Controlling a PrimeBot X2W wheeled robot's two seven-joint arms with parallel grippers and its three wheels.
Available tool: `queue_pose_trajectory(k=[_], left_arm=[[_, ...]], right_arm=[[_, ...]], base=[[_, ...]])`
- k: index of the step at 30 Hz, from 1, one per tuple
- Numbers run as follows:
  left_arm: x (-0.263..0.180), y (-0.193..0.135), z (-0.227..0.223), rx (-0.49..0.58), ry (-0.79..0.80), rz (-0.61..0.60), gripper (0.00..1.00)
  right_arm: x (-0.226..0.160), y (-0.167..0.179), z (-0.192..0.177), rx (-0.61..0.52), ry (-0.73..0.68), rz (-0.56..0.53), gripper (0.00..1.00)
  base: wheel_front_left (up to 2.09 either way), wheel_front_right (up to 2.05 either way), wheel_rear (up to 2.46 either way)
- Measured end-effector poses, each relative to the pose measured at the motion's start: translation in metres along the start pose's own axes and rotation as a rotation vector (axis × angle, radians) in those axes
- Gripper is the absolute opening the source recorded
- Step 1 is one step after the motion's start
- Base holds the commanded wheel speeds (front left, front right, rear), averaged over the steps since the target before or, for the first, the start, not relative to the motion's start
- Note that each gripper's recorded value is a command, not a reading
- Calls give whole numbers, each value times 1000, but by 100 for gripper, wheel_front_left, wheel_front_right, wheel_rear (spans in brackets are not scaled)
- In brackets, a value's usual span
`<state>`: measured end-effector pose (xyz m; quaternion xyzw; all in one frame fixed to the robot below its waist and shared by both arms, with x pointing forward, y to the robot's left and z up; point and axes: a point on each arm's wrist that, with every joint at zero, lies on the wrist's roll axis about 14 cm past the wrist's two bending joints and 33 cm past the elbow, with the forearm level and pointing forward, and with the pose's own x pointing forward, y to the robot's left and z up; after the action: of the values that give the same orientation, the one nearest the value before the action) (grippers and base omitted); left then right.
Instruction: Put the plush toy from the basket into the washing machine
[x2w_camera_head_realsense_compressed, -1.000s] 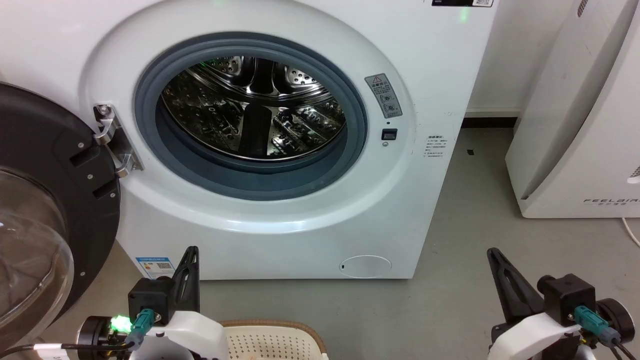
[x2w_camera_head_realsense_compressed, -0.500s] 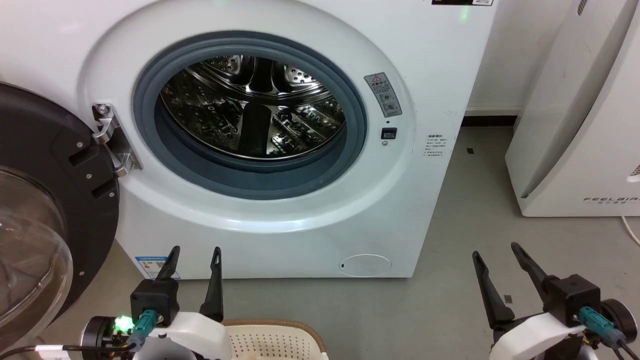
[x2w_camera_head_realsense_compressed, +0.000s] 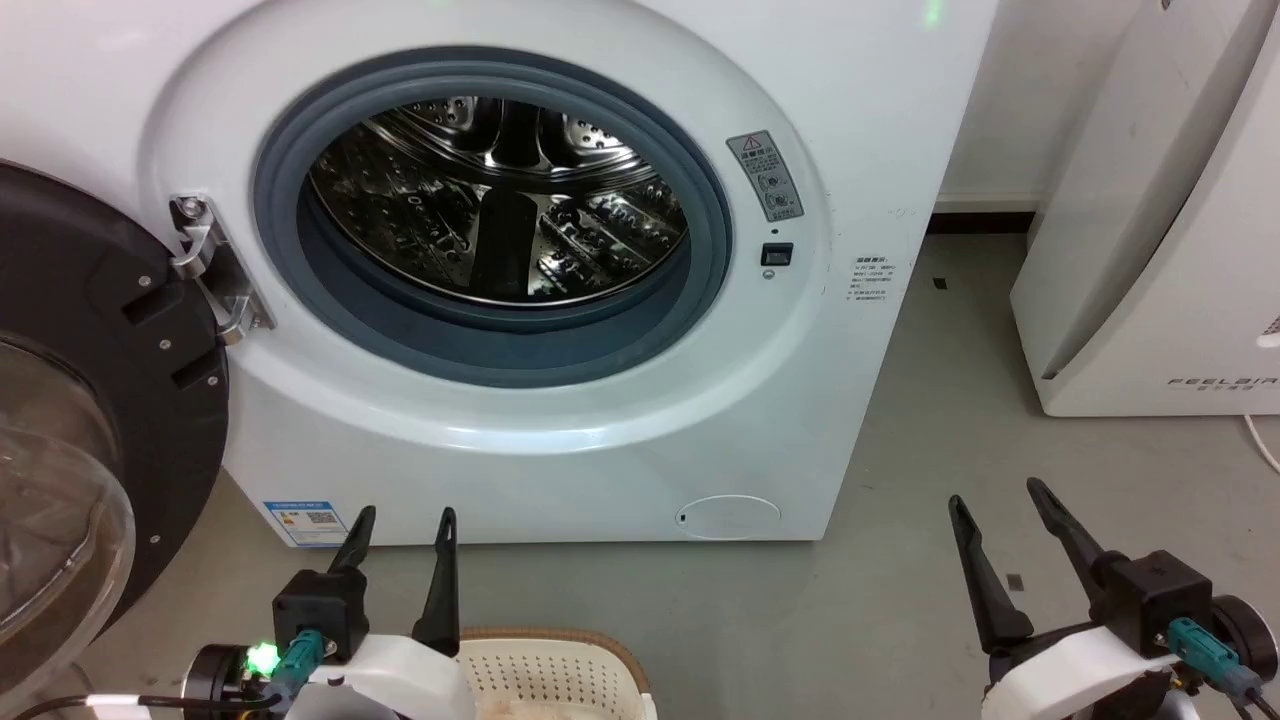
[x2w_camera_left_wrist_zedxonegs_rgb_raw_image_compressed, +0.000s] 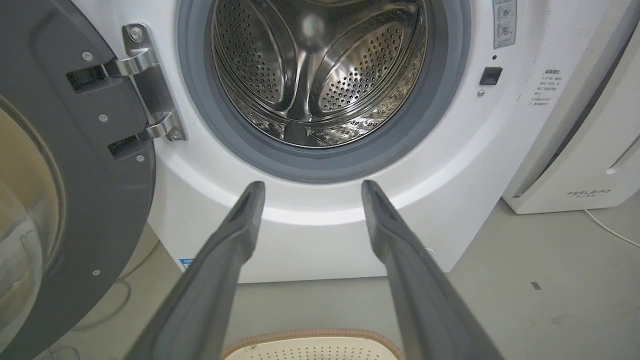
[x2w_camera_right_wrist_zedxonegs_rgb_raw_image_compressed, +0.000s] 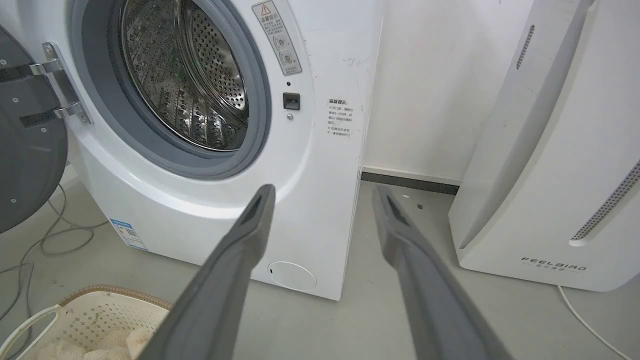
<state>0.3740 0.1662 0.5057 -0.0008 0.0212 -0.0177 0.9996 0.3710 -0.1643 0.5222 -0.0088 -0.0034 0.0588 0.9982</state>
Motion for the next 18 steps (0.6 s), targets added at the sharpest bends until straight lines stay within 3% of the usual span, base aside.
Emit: queue_pose_trajectory(k=[18], left_arm=[[16,-11,-55,-26,151,-36,100]], right_arm=[[10,-2,-18,21,28,-5,100]], base=[[0,0,0]])
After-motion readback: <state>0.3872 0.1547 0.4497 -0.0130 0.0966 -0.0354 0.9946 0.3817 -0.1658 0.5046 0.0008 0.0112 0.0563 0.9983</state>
